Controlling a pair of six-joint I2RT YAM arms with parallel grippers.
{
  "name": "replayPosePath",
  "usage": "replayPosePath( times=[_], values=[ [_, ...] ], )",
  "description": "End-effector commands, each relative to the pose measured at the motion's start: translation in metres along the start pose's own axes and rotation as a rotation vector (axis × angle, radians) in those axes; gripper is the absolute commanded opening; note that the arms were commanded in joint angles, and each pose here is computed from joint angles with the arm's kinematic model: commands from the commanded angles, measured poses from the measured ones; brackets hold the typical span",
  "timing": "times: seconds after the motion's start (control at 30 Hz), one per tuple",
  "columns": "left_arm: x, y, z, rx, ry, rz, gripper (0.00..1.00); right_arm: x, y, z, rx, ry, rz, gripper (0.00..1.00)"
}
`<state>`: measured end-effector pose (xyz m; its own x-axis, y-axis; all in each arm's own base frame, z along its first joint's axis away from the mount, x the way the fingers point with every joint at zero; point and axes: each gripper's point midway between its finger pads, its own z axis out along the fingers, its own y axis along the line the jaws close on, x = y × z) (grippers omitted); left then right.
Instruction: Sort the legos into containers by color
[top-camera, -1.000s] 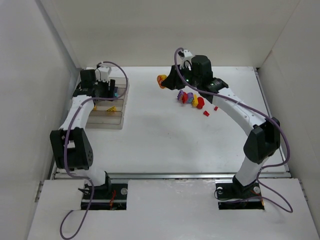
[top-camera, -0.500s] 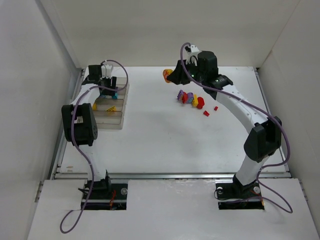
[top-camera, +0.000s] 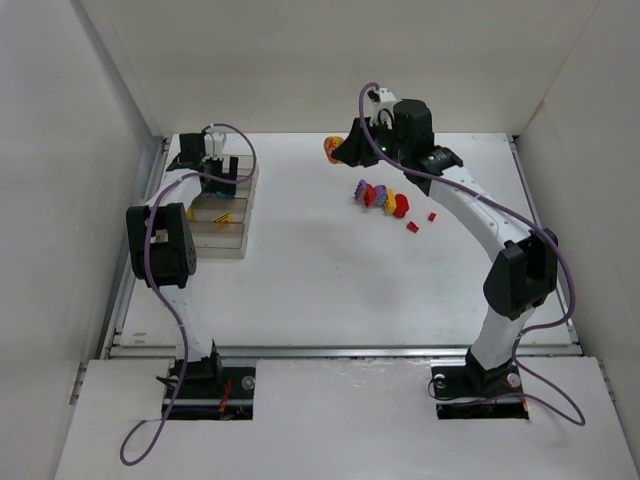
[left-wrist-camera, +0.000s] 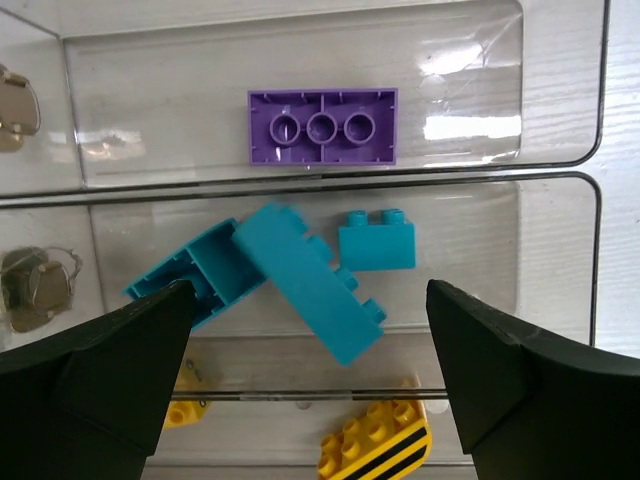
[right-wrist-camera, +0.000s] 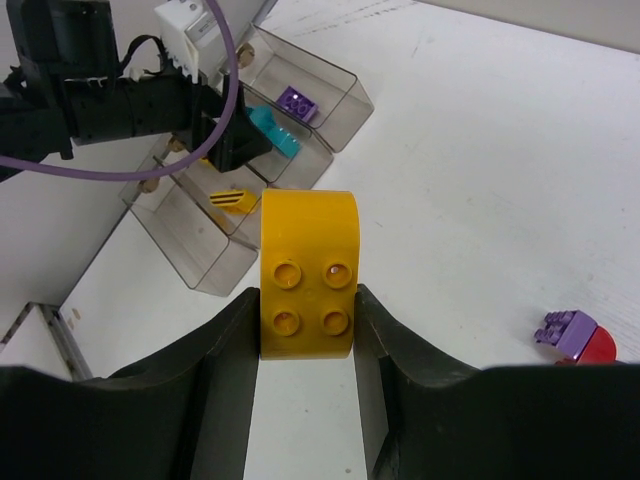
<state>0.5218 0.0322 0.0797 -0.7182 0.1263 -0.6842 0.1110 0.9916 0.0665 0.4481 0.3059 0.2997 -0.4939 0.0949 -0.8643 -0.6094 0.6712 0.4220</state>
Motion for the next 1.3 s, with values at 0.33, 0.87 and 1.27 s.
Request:
replayPosePath(
  times=[0.33, 0.87, 1.27],
  values=[
    [-0.085, -0.029, -0.106, 0.054, -0.311, 0.213, 0.99, -0.019, 0.033, -0.02, -0.169, -0.043, -0.258, 0.0],
    [-0.012, -0.236, -0.292, 1.075, -0.581, 1.018, 1.0, 0.059, 0.115, -0.071, -0.534, -0.087, -1.038, 0.0],
    [0.004, -0.276, -0.34, 1.182, -0.611, 1.067, 0.81, 0.082, 0.144, -0.062, -0.597, -0.064, -1.047, 0.0]
  ],
)
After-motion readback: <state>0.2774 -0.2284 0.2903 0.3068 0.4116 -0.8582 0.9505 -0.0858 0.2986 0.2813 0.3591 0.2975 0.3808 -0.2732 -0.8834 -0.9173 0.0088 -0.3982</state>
